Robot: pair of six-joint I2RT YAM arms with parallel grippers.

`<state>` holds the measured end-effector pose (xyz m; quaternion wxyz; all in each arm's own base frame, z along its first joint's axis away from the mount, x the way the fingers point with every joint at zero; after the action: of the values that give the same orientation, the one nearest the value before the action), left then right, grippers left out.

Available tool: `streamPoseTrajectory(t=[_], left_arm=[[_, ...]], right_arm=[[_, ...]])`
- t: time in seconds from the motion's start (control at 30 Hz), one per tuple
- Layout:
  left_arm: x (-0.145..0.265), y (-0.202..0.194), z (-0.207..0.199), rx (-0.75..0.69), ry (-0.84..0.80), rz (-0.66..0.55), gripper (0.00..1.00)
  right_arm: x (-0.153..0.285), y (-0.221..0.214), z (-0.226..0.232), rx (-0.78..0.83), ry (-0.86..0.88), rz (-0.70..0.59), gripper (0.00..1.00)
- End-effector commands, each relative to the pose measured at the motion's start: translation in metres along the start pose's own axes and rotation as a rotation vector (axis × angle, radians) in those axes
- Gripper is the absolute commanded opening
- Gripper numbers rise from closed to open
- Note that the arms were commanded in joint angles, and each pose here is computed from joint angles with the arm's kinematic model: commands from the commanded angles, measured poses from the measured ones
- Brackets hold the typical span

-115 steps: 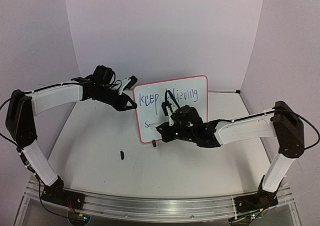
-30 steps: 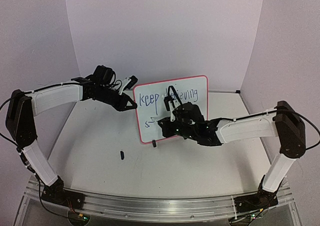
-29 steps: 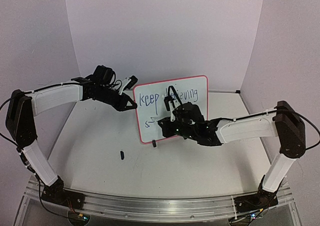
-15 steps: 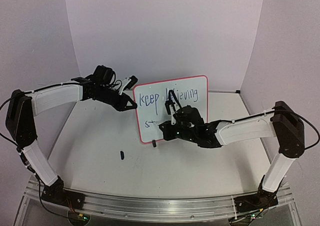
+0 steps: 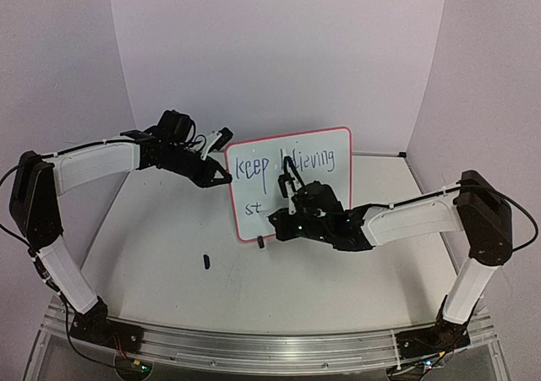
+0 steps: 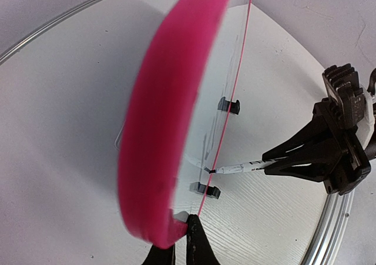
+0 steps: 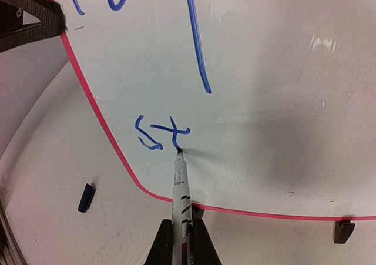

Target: Write a sentence on the whiteboard

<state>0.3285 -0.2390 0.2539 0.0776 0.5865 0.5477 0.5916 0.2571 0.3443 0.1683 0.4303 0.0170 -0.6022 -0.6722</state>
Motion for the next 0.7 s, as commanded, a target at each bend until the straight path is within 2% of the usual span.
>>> streamPoseTrajectory(t=[0.0, 0.33, 0.67], left_arm=[[-0.019, -0.036, 0.003, 0.033, 0.035, 0.194, 0.00], [-0.019, -0.036, 0.003, 0.034, 0.033, 0.193, 0.00], [-0.018, -0.035, 0.002, 0.032, 0.034, 0.191, 0.00]], right_arm=[[-0.001, -0.010, -0.008, -0.002, -0.039, 0.031, 0.00], [0.009, 0.004, -0.008, 0.007, -0.070, -0.017, 0.00], [0.029, 0.024, -0.002, 0.005, -0.029, -0.086, 0.00]])
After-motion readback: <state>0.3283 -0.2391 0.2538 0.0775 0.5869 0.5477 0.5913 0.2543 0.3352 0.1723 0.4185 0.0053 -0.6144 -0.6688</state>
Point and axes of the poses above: each gripper's point midway between its finger pads, its own x axis back along the fingers, its own z axis along the line the jaws close on, y = z × x, the point moved 9 cm from there along x, back along the fingers, and after that the axes turned 2 degrees about x, right-handed, at the moved point
